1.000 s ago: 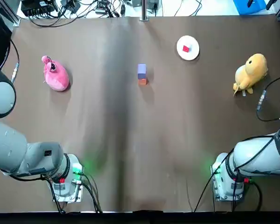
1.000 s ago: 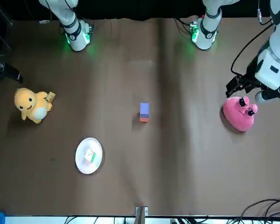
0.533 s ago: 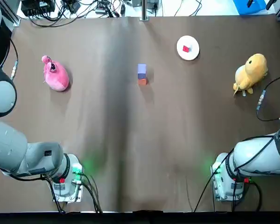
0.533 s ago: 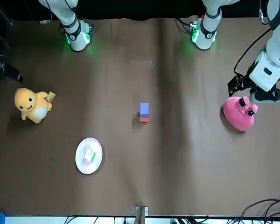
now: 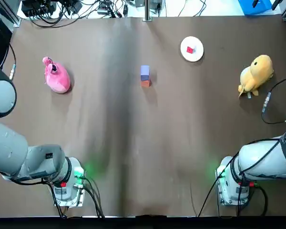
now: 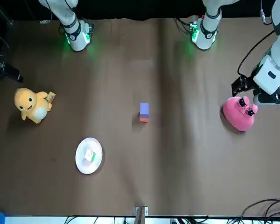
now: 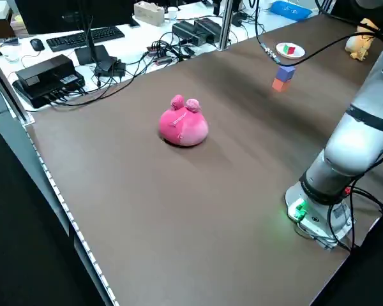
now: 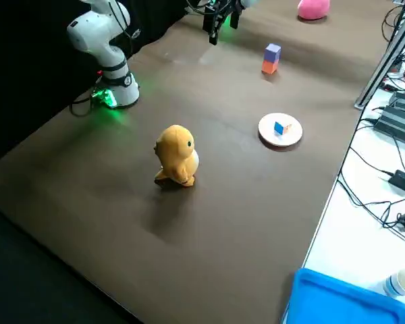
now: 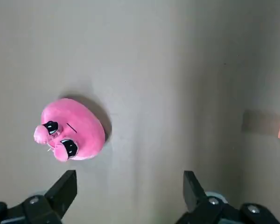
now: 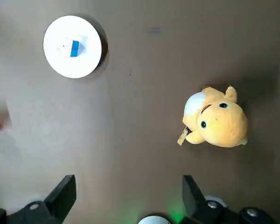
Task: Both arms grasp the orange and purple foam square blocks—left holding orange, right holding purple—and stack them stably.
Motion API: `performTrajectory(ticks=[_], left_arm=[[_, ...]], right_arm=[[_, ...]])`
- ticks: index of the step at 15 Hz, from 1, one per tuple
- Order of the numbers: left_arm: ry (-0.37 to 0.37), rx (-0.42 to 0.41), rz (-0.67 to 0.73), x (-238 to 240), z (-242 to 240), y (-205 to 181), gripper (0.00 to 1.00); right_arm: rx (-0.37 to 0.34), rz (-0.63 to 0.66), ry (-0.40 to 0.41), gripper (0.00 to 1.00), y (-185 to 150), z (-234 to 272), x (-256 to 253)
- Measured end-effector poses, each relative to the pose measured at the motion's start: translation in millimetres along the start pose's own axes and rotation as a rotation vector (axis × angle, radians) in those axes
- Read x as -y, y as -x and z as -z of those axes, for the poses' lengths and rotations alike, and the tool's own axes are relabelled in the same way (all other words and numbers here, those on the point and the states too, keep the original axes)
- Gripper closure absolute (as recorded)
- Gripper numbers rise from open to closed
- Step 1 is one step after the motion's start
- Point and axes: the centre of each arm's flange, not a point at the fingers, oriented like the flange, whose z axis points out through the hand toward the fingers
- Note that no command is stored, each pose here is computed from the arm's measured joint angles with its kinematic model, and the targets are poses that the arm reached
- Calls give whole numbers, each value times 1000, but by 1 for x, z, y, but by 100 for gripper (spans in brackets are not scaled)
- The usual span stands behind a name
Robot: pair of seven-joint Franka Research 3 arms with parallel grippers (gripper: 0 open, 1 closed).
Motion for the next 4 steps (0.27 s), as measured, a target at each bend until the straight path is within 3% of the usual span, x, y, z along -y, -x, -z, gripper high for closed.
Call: performTrajectory(ticks=[4], left_arm=[[0, 5, -3, -2, -2, 1, 0]], right_arm=[[0, 0, 0, 0, 0, 0, 0]])
